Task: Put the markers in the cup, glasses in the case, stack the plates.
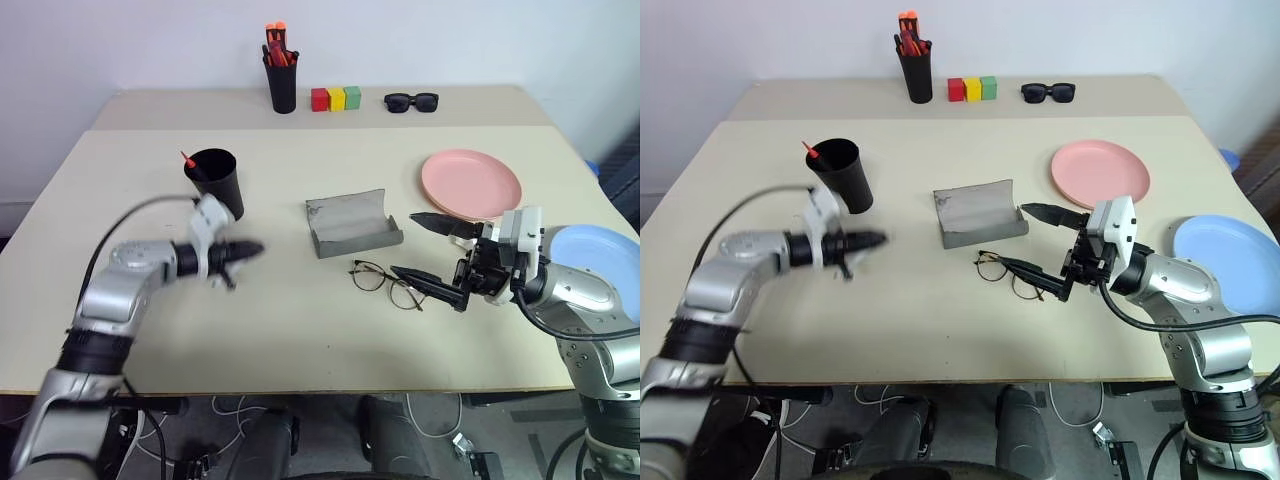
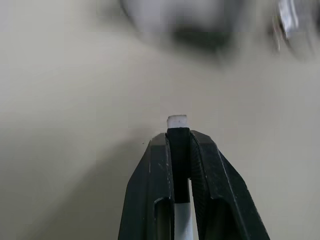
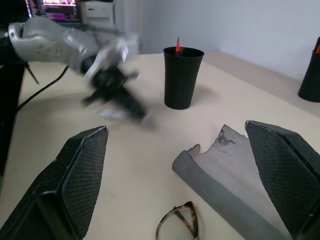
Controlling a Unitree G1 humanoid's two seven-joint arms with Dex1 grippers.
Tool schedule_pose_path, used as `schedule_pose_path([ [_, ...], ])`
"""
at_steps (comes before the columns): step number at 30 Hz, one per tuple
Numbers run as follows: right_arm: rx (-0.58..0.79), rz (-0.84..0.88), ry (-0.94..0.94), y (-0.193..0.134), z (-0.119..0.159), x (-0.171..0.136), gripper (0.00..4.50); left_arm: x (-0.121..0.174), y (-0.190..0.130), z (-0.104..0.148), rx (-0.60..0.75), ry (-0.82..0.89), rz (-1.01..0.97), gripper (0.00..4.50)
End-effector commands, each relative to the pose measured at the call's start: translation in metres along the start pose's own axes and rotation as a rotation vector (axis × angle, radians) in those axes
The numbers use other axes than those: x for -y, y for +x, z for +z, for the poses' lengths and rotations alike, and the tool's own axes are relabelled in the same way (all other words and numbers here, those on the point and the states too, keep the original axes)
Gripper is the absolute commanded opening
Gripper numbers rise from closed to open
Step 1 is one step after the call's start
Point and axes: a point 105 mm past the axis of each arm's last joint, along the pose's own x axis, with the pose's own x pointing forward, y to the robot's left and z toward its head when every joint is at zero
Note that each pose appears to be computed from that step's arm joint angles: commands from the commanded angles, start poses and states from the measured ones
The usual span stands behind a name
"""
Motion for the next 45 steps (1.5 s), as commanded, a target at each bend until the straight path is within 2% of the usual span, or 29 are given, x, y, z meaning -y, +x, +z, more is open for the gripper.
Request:
schedule_pose_path([
  [1, 0.034, 0.012, -0.03, 0.002, 0.008, 0.0, 4.5, -0.036, -0.024, 0.091, 0.395, 0.052, 0.156, 0.03],
  [4, 0.038, 0.021, -0.027, 0.005, 0.008, 0.001, 4.5, -0.05, -0.036, 0.129, 0.555, 0.133, 0.257, 0.03],
  [7, 0.039, 0.024, -0.028, 0.006, 0.008, 0.002, 4.5, -0.05, -0.039, 0.139, 0.599, 0.222, 0.273, 0.03],
  [9, 0.039, 0.023, -0.033, 0.006, 0.009, 0.003, 4.5, -0.063, -0.048, 0.141, 0.619, 0.285, 0.38, 0.03],
  [12, 0.041, 0.019, -0.037, 0.006, 0.01, 0.004, 4.5, -0.077, -0.059, 0.132, 0.628, 0.298, 0.47, 0.03],
  [15, 0.041, 0.014, -0.032, 0.005, 0.01, 0.003, 4.5, -0.083, -0.057, 0.118, 0.618, 0.285, 0.489, 0.03],
  [22, 0.039, 0.007, -0.037, 0.004, 0.01, 0.004, 4.5, -0.076, -0.028, 0.083, 0.564, 0.268, 0.44, 0.03],
  [29, 0.032, 0.002, -0.037, 0.001, 0.009, 0.003, 4.5, -0.075, -0.022, 0.072, 0.574, 0.238, 0.403, 0.03],
  [32, 0.032, -0.005, -0.043, 0.001, 0.009, 0.005, 4.5, -0.074, -0.022, 0.067, 0.572, 0.229, 0.388, 1.21],
  [36, 0.028, -0.01, -0.048, 0.0, 0.009, 0.005, 4.5, -0.073, -0.024, 0.065, 0.585, 0.225, 0.387, 3.16],
  [38, 0.027, -0.011, -0.047, 0.0, 0.009, 0.005, 4.5, -0.07, -0.024, 0.069, 0.602, 0.236, 0.376, 4.12],
  [39, 0.028, -0.011, -0.046, 0.0, 0.009, 0.005, 4.5, -0.068, -0.023, 0.073, 0.619, 0.236, 0.363, 4.44],
  [41, 0.027, -0.011, -0.047, 0.0, 0.009, 0.005, 4.5, -0.065, -0.019, 0.077, 0.617, 0.218, 0.33, 4.44],
  [43, 0.027, -0.012, -0.049, 0.0, 0.009, 0.006, 4.5, -0.05, -0.004, 0.078, 0.585, 0.156, 0.209, 4.44],
  [45, 0.028, -0.014, -0.049, 0.0, 0.009, 0.006, 4.5, -0.006, 0.02, 0.072, 0.488, 0.065, -0.067, 4.44],
])
